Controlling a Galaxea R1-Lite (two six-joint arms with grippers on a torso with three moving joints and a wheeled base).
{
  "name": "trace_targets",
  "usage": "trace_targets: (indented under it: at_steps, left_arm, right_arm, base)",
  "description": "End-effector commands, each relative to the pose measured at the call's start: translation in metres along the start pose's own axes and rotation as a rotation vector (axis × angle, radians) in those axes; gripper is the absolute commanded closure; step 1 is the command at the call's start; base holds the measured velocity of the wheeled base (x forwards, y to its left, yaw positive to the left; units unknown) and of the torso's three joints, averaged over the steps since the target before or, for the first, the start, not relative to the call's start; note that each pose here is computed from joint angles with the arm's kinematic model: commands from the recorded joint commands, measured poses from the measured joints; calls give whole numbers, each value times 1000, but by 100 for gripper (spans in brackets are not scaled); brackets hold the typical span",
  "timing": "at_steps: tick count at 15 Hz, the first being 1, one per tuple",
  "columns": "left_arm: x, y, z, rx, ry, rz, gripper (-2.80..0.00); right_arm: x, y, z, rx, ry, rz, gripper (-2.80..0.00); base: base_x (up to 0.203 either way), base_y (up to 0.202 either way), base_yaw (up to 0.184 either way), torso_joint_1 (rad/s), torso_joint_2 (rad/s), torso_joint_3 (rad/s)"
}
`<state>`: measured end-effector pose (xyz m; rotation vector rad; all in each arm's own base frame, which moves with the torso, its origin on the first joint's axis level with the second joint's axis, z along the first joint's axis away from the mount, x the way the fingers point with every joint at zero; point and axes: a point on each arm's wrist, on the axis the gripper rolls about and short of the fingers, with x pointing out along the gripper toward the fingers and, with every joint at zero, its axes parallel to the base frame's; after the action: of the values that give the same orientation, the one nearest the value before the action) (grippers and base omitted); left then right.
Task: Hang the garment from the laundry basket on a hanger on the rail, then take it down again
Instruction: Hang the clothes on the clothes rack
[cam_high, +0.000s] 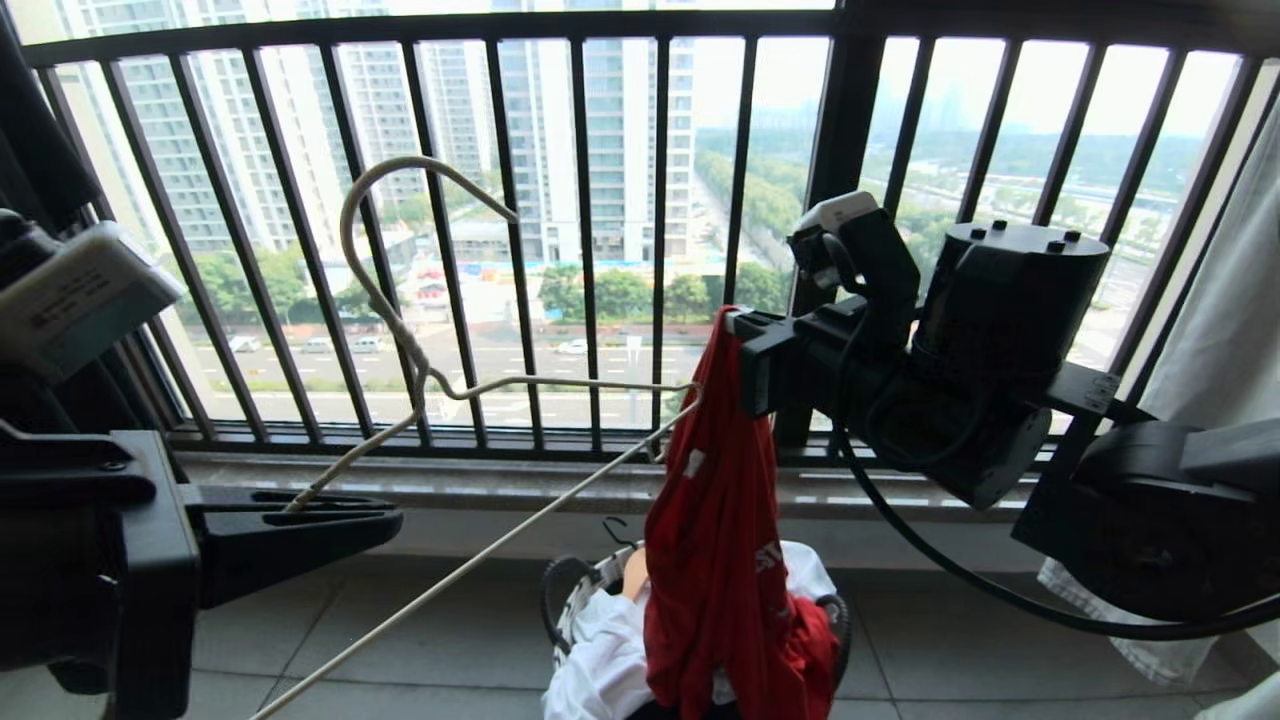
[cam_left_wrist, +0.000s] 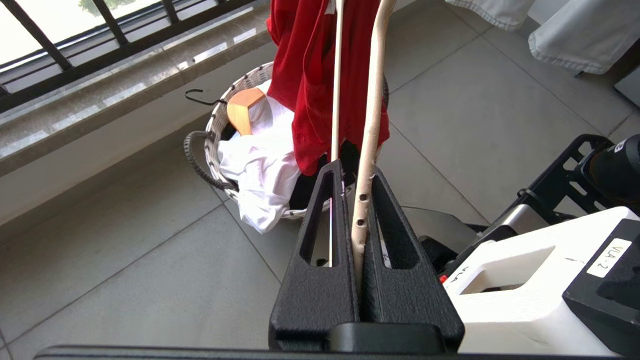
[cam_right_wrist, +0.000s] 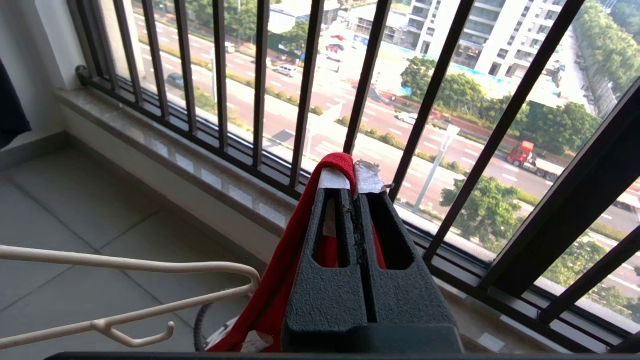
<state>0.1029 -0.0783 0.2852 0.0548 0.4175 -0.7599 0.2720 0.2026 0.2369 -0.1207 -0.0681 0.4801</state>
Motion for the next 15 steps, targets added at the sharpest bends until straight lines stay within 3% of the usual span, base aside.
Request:
trace_targets:
  at_steps: [1, 6, 11, 15]
  left_arm:
    - [17, 3, -3, -9, 60, 1, 0]
    - [25, 4, -4, -22, 87, -6, 0]
    - [35, 5, -5, -29, 113, -6, 0]
    - [48, 7, -7, -31, 5, -12, 0]
  right_arm:
    - [0, 0, 0, -1, -3, -1, 0]
    - [0, 2, -1, -3, 0, 8, 0]
    - [-1, 18, -6, -3, 15, 52, 0]
    - [-4, 26, -9, -6, 29, 76, 0]
  base:
    - [0, 0, 0, 0, 0, 0]
    - [0, 0, 0, 0, 0, 0]
    - [0, 0, 0, 0, 0, 0]
    - [0, 0, 0, 0, 0, 0]
